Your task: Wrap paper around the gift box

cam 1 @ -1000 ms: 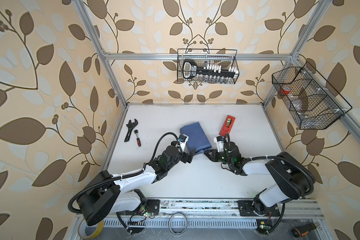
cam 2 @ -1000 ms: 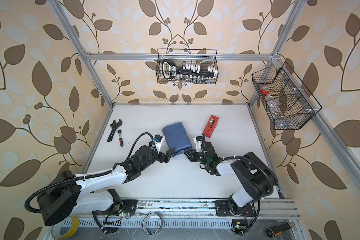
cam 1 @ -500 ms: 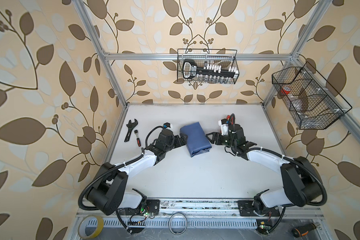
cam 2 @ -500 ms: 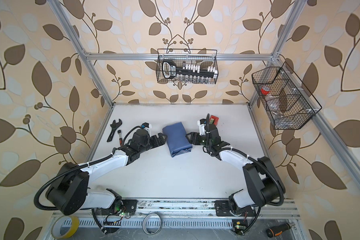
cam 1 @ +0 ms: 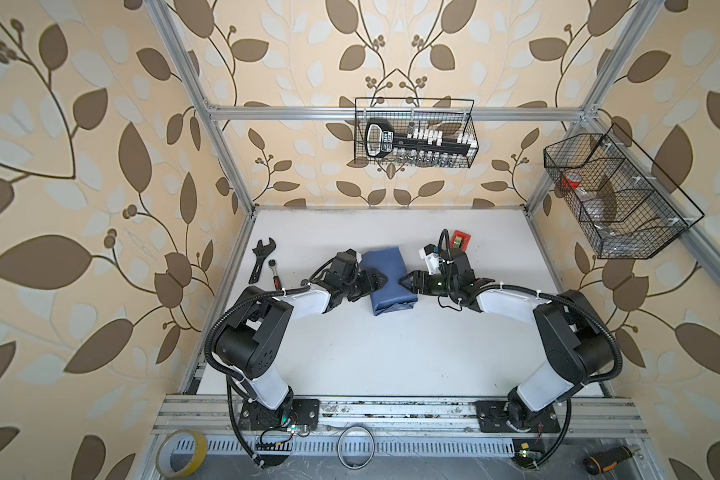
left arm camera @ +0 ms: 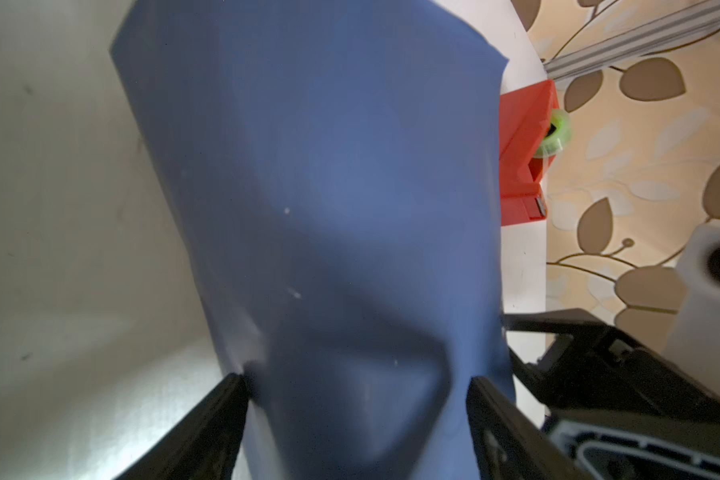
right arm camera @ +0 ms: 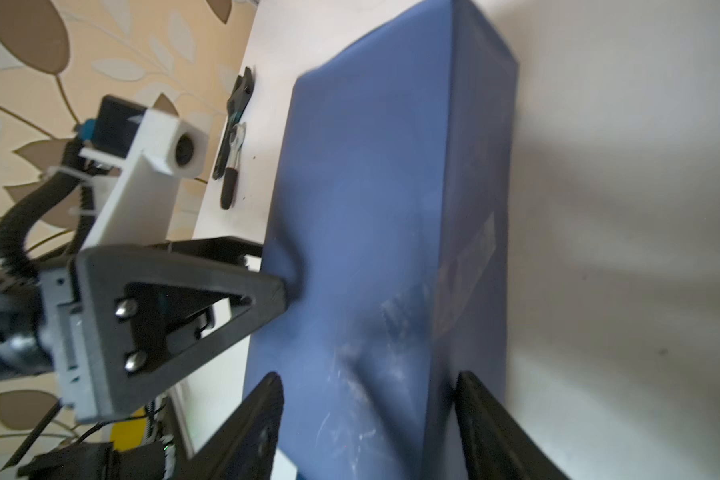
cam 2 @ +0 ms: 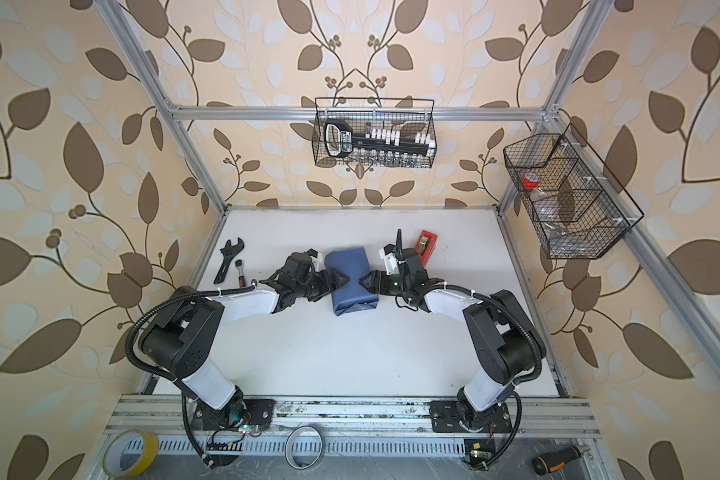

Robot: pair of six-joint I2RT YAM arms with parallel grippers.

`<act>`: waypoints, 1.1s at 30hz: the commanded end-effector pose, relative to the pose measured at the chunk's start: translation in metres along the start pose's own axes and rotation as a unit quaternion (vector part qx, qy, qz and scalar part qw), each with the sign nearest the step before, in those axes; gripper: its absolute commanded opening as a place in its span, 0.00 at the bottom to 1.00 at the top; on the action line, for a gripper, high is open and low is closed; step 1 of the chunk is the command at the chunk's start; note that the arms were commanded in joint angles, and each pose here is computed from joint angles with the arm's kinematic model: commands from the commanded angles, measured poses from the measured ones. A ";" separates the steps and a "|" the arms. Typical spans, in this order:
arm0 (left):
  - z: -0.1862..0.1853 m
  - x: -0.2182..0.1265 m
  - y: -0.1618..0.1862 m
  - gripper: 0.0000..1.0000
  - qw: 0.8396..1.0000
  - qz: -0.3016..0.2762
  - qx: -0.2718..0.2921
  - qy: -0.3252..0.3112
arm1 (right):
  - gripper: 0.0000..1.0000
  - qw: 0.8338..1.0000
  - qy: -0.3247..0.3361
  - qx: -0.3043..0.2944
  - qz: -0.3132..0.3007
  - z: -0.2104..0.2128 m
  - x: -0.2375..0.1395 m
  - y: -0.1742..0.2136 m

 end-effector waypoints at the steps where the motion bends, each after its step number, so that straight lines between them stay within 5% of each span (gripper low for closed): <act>1: -0.006 -0.016 0.018 0.84 0.998 0.029 -0.006 0.049 | 0.65 0.999 -0.038 0.014 0.002 0.019 -0.010 0.024; 5: 0.011 -0.038 0.031 0.91 0.999 0.010 -0.016 0.038 | 0.70 1.000 -0.005 0.025 -0.005 0.012 -0.025 0.048; 11: 0.000 -0.056 0.006 0.99 0.999 -0.036 0.003 0.012 | 0.80 0.998 0.044 0.038 -0.024 -0.013 -0.026 0.024; 23: -0.011 0.003 -0.031 0.95 1.000 0.027 -0.012 0.000 | 0.83 0.997 0.007 0.066 -0.026 -0.019 0.017 -0.011; 33: -0.034 0.013 -0.041 0.92 0.998 0.047 -0.004 0.049 | 0.78 0.996 -0.030 0.067 -0.042 -0.012 0.027 -0.031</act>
Point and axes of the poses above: each gripper's point midway between its finger pads, its own x axis out along the fingers, its own z axis along the line the jaws close on, y = z × x, the point moved 7 cm from there along -x, back along the fingers, and after that the axes turned 13 degrees about -x, right-handed, at the moved point
